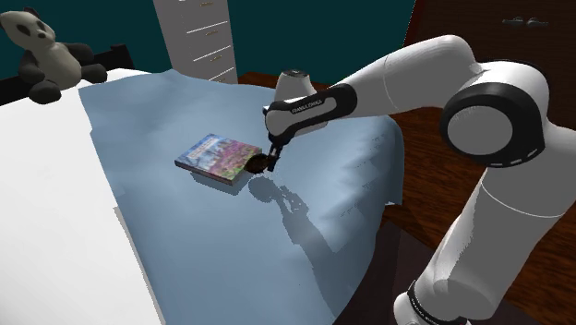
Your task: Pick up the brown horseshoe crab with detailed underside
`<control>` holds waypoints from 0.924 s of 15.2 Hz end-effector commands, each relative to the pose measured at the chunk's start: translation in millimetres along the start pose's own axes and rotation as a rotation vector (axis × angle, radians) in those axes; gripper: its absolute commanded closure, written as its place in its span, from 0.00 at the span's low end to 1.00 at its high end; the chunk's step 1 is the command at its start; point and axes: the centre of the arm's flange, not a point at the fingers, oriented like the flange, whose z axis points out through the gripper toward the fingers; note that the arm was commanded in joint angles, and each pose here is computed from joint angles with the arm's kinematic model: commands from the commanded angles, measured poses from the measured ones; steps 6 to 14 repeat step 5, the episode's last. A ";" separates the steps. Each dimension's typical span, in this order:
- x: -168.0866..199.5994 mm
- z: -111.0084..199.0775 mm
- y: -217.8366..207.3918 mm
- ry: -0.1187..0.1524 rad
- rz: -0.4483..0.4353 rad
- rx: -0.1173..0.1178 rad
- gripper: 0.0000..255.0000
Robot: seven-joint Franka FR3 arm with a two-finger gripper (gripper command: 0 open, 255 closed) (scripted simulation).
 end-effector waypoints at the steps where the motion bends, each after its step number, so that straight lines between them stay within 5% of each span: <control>1: 2.6 -10.6 0.8 0.000 0.000 0.000 1.00; 14: 5.1 -21.6 1.0 0.000 0.000 0.000 1.00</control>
